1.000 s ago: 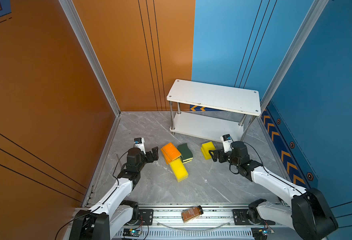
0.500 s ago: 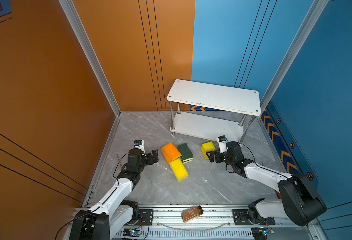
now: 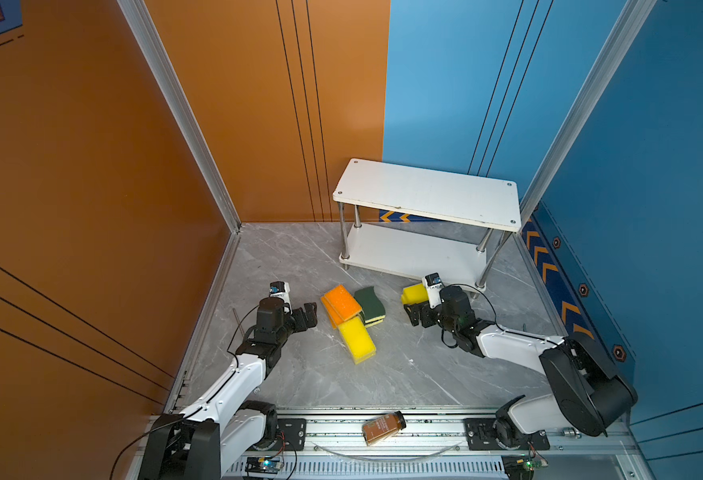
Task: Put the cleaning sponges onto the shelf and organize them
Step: 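Move the right gripper over the plain yellow sponge while the left arm shifts slightly, then lower the right gripper and grasp the plain yellow sponge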
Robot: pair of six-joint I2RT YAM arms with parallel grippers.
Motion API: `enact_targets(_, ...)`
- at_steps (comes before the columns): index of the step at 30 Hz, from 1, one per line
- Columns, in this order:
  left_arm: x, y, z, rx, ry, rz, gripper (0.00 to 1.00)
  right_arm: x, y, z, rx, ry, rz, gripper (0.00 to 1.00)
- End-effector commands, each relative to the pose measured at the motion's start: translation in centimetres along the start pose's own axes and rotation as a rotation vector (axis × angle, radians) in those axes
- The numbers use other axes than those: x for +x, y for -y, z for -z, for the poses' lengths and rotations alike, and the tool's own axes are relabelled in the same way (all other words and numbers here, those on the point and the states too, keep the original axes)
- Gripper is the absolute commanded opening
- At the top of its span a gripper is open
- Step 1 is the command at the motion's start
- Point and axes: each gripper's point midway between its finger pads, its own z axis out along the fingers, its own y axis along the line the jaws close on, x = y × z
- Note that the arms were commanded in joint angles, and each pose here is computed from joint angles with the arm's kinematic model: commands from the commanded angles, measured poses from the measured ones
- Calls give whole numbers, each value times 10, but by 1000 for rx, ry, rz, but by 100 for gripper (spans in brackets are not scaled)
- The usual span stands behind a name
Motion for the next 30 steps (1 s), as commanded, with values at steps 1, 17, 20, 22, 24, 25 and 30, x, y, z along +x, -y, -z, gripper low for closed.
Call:
enact_targets(1, -5, 6, 0, 27, -1, 5, 98, -2, 10, -3, 84, 28, 34, 99)
enact_targets(17, 1, 4, -5, 28, -26, 16, 98, 7, 19, -7, 160, 32, 31, 97)
enact_targets(20, 2, 4, -5, 28, -27, 17, 98, 9, 21, -7, 170, 26, 34, 96)
enact_targets(22, 3, 4, -5, 30, -29, 17, 98, 11, 21, -8, 168, 24, 37, 96)
enact_targets(24, 2, 5, -4, 33, -27, 19, 98, 11, 20, -8, 166, 26, 37, 96)
enact_targets(25, 2, 5, -4, 33, -28, 19, 98, 10, 20, -8, 166, 30, 33, 96)
enact_targets(30, 2, 5, -4, 36, -26, 21, 98, 14, 20, -7, 167, 15, 33, 94)
